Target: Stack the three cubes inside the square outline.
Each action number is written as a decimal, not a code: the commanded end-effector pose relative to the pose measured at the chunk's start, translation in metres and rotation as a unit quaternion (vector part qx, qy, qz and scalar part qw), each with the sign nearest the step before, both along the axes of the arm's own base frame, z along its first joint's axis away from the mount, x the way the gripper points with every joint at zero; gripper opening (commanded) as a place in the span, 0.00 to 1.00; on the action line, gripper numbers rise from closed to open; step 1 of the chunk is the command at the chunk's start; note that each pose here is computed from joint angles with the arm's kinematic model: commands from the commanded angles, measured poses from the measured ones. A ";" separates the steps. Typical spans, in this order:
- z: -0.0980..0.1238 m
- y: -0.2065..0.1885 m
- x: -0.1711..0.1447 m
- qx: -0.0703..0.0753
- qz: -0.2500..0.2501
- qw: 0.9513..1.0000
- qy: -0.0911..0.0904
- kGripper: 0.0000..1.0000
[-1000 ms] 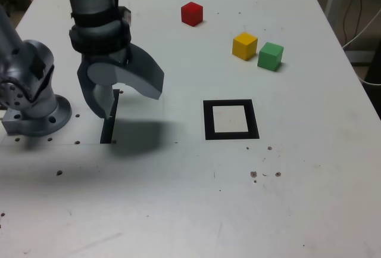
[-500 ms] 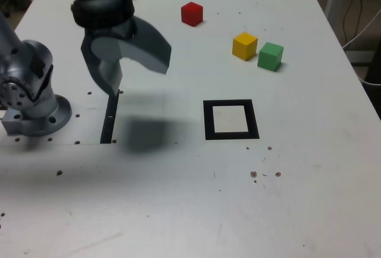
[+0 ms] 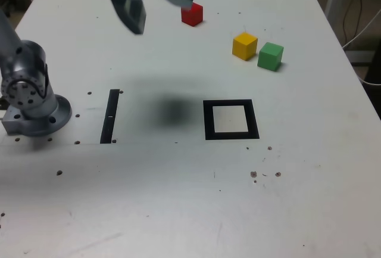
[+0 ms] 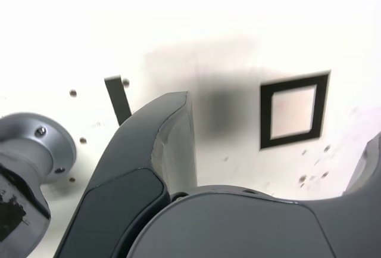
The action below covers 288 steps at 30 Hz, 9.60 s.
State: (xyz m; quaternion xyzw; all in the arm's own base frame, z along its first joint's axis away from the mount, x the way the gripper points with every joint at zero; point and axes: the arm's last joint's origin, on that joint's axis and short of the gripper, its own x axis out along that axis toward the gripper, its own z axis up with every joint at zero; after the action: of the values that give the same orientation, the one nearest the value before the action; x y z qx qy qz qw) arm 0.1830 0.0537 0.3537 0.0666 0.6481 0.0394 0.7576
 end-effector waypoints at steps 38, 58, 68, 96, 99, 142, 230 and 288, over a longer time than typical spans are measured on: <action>-0.041 0.233 0.078 0.044 0.131 0.989 0.052 0.98; -0.095 0.247 0.101 -0.006 0.064 0.986 0.153 0.98; -0.103 0.255 0.118 -0.013 0.053 0.984 0.172 0.96; -0.132 0.262 0.130 -0.041 0.041 0.974 0.220 0.90; -0.134 0.262 0.133 -0.041 0.038 0.974 0.221 0.89; -0.137 0.267 0.140 -0.046 0.030 0.978 0.201 0.24; -0.089 -0.105 0.171 -0.021 -0.049 0.989 0.136 0.20; -0.099 -0.090 0.154 -0.017 -0.215 0.961 0.175 0.23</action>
State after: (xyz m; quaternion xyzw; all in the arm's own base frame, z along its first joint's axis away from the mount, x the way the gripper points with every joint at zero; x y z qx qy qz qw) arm 0.3377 -0.0383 0.2577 0.1922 0.7409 -0.1442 0.6272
